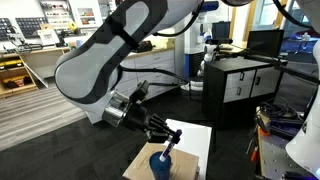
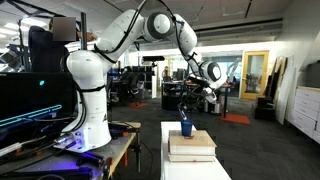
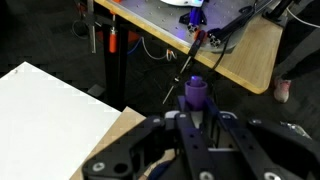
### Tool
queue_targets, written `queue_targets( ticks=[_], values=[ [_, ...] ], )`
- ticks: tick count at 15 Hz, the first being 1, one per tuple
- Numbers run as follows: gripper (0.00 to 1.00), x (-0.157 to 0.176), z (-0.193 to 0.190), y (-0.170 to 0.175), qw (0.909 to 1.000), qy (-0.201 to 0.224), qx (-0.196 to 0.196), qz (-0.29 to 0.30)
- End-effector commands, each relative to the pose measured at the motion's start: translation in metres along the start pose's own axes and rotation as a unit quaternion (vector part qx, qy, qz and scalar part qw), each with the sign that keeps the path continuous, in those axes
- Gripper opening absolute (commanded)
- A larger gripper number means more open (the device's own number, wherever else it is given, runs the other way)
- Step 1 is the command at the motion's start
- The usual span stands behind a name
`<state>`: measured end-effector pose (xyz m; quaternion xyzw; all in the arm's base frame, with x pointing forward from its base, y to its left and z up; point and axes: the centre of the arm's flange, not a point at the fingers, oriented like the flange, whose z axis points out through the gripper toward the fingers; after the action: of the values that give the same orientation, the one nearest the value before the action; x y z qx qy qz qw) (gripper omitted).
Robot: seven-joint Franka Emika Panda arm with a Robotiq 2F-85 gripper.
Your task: Pick up the marker and put it in the cup
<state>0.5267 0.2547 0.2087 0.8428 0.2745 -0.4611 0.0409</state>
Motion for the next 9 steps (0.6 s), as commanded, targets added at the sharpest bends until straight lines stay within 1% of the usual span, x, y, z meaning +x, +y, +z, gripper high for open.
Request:
queue_targets(
  ticks=[1,5,9],
  values=[
    [0.05,0.016,-0.002,-0.003,0.9994,-0.034,0.002,0.005],
    [0.05,0.027,0.002,0.0,0.9987,-0.051,0.002,-0.002],
    [0.05,0.034,0.002,0.005,0.9983,-0.057,-0.006,-0.009]
  ],
)
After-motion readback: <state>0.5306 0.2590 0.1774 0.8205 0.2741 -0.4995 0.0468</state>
